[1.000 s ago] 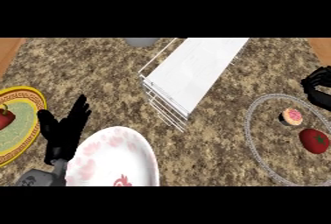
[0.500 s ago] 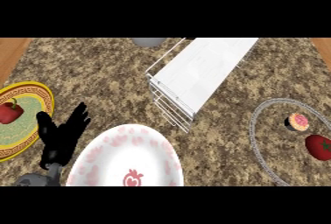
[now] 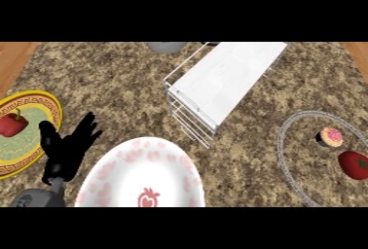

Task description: Pick the cupcake from the placemat and place it in the tiered shelf

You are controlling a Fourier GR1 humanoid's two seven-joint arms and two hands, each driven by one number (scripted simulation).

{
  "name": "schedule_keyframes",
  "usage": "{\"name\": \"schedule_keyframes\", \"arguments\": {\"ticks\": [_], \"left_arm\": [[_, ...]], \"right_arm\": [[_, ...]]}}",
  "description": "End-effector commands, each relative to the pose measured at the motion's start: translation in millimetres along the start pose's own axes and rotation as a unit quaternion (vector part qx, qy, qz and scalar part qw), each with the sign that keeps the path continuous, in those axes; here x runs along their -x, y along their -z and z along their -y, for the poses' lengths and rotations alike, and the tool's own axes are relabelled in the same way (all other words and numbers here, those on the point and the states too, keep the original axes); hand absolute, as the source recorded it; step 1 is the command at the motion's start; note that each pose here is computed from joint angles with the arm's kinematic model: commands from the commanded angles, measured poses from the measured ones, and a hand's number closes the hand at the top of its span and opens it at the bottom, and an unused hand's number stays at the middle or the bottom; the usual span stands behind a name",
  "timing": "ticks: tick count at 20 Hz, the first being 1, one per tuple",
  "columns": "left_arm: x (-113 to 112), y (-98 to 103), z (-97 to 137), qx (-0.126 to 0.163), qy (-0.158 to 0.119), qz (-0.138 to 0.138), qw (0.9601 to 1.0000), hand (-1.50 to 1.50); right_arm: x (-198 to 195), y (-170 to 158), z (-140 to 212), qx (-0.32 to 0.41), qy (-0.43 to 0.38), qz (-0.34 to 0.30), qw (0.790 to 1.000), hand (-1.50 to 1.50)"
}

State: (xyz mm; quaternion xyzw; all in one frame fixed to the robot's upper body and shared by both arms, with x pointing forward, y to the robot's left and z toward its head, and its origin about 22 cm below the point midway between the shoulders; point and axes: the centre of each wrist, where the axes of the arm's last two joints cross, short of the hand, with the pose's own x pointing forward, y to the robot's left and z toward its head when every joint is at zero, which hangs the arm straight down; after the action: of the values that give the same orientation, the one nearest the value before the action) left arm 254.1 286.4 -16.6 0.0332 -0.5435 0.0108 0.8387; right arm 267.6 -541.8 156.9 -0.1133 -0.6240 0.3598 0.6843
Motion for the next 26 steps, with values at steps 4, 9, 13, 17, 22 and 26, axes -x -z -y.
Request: {"name": "schedule_keyframes", "arguments": {"ticks": [4,9,13,17,22,26], "left_arm": [[7.8,4.6,1.9,-0.002,0.001,-0.015,0.9999,0.0],[-3.6,5.0,-11.4,-0.013,-0.007,-0.02,0.9997,0.0],[11.7,10.4,-10.1,-0.016,-0.003,-0.03,0.9994,0.0],[5.1,6.4,-25.9,-0.017,0.001,-0.017,0.9997,0.0],[24.5,-13.2,5.8,-0.02,-0.006,-0.016,0.9997,0.0],[25.8,3.9,-14.0,-0.022,-0.007,-0.029,0.9993,0.0]], "right_arm": [[-43.0,57.7,-3.7,-0.03,-0.022,-0.009,0.999,-1.5],[-45.1,68.6,-22.7,-0.017,-0.073,-0.049,0.996,-1.5],[-50.8,97.8,-50.2,-0.037,-0.079,-0.082,0.993,-1.5],[-46.4,94.3,-66.5,-0.068,-0.117,-0.099,0.986,-1.5],[-54.6,93.6,-80.8,-0.075,-0.149,-0.122,0.978,-1.5],[-42.3,86.9,-99.2,-0.054,-0.149,-0.143,0.977,-1.5]]}}
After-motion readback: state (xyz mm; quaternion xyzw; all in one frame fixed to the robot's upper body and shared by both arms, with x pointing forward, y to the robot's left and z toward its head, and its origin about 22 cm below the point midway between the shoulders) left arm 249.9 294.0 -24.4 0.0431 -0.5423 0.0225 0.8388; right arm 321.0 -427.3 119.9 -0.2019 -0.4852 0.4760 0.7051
